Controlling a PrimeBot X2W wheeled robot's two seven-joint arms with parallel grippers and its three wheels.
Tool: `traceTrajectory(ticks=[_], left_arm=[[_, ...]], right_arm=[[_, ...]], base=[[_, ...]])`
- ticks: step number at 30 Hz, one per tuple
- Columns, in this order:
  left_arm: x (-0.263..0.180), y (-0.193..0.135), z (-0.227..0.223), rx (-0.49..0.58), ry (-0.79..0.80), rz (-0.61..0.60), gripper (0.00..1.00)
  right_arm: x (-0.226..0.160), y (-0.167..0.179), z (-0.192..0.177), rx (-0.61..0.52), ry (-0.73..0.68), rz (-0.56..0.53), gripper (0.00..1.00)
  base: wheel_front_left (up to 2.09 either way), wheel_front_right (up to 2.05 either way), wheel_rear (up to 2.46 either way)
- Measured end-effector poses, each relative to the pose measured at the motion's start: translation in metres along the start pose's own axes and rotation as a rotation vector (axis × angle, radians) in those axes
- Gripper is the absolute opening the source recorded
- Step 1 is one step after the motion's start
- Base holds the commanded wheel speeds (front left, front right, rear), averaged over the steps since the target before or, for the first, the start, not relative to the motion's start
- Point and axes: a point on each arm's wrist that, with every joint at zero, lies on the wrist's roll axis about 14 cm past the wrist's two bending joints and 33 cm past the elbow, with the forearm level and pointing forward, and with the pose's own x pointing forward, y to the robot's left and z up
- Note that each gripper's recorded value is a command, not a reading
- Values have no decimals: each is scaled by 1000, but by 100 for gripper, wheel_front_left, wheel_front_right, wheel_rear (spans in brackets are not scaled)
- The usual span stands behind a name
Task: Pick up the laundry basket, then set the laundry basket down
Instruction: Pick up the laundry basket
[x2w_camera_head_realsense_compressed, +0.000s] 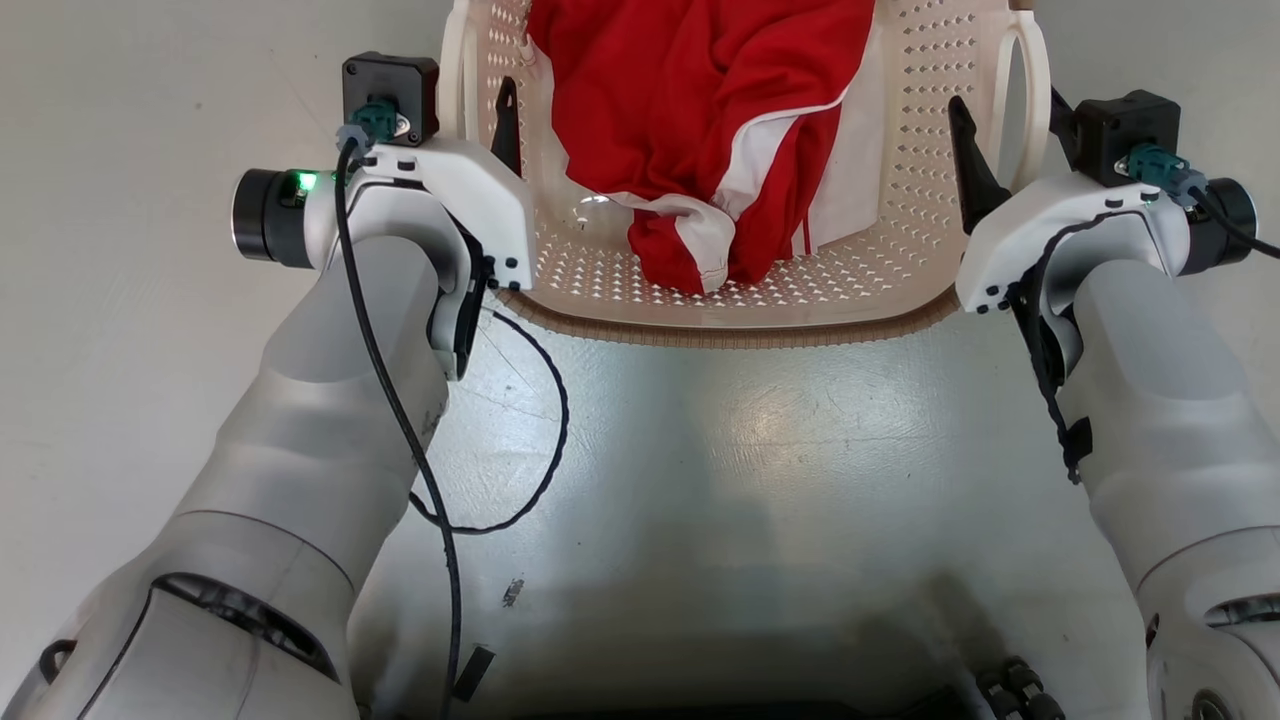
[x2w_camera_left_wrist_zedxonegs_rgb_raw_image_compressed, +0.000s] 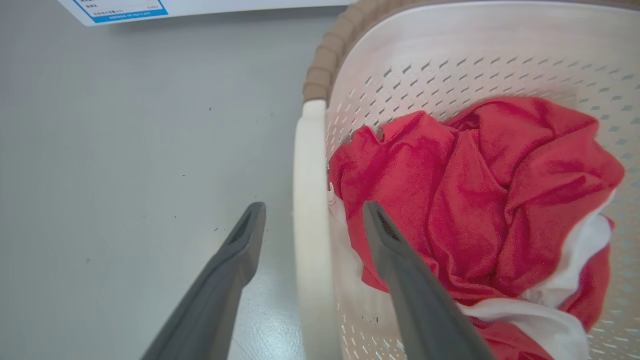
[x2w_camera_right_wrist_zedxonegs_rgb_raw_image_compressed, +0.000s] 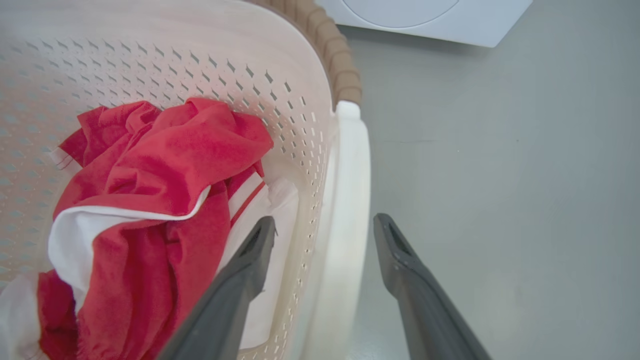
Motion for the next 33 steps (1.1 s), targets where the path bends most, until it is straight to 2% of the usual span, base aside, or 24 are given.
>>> traceTrajectory(ticks=[14,15,16,25,33], left_arm=[[4,-5,-9,28,35,-23,100],[4,-6,-8,30,33,-26,100],[5,-7,-10,35,52,-31,0],[3,-10,-11,51,79,-40,0],[-10,-11,-3,70,74,-39,0]], right_arm=[[0,0,-5,13,16,0,100],[0,0,-7,13,21,1,47],[-1,1,-11,22,35,2,0],[-4,8,-18,53,73,13,0],[-14,11,-9,60,90,19,0]], base=[[0,0,0],[0,0,0],[0,0,0],[0,0,0],[0,0,0]])
